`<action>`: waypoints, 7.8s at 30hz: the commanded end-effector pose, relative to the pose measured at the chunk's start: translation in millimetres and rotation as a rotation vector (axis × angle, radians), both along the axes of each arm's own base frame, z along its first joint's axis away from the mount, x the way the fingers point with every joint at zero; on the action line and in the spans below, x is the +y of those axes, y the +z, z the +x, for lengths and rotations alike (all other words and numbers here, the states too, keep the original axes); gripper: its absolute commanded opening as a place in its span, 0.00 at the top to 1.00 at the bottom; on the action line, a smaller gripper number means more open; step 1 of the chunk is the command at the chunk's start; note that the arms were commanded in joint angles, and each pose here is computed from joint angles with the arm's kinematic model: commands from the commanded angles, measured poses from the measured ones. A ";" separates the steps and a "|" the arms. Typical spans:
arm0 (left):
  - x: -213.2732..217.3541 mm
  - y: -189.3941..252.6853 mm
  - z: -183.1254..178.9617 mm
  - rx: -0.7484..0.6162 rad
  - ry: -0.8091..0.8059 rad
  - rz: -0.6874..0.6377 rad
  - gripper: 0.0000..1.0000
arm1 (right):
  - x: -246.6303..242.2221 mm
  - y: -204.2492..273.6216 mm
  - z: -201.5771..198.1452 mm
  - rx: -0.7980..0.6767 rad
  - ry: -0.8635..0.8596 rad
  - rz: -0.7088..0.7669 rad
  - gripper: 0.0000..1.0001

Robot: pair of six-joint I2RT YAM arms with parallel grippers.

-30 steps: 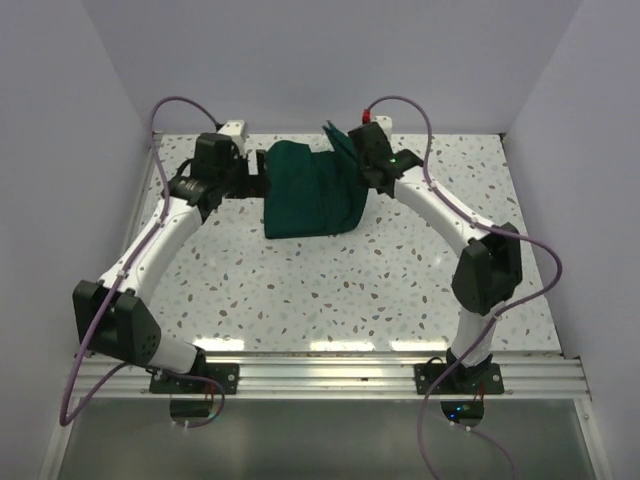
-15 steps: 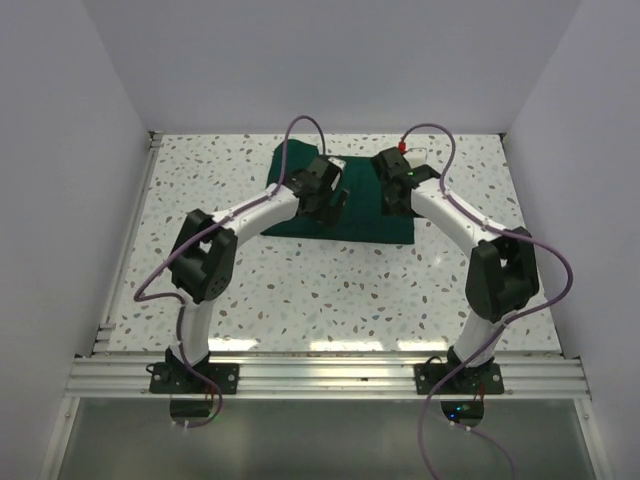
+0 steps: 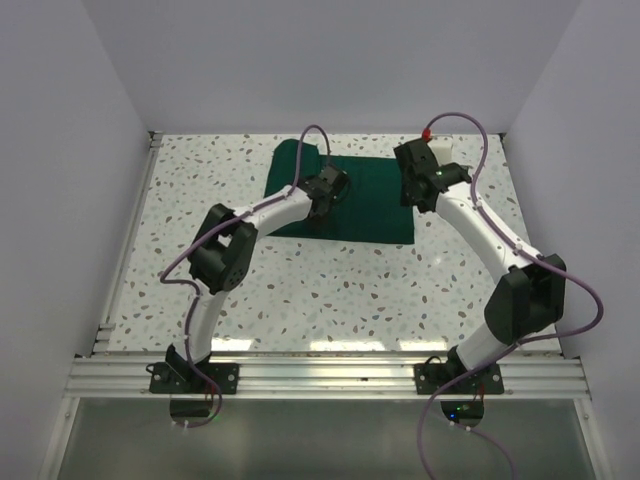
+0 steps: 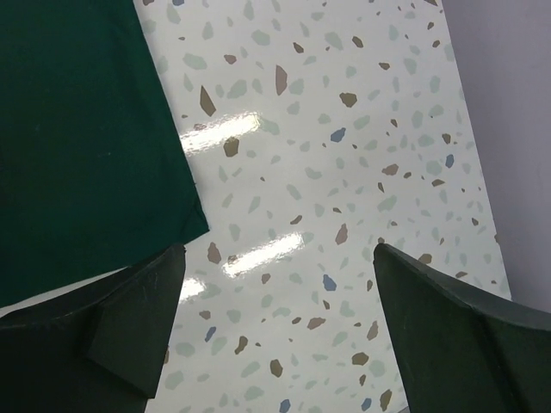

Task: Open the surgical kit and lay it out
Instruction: Open the surgical kit at the center of the board, then move the container from the surgical kit.

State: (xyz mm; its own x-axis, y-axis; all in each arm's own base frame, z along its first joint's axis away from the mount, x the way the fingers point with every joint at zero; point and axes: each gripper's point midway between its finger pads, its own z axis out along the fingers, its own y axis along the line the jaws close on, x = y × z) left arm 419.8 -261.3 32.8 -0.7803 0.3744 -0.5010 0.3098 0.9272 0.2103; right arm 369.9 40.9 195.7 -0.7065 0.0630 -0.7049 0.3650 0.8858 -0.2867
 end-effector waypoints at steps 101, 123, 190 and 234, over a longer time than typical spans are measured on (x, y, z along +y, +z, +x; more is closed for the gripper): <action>230.2 224.3 4.0 -0.475 0.610 -0.383 0.00 | 66.0 -39.2 -184.2 0.382 0.425 0.467 1.00; 127.3 154.4 34.7 -0.186 0.197 -0.566 0.00 | 108.5 -11.2 -56.2 0.253 0.335 0.412 0.02; 148.6 43.5 85.6 -0.085 0.388 -0.290 0.50 | 157.5 -192.2 125.3 0.393 0.209 0.402 0.87; 125.2 2.0 48.1 0.027 0.321 -0.367 1.00 | 149.1 -198.3 96.3 0.456 0.240 0.394 1.00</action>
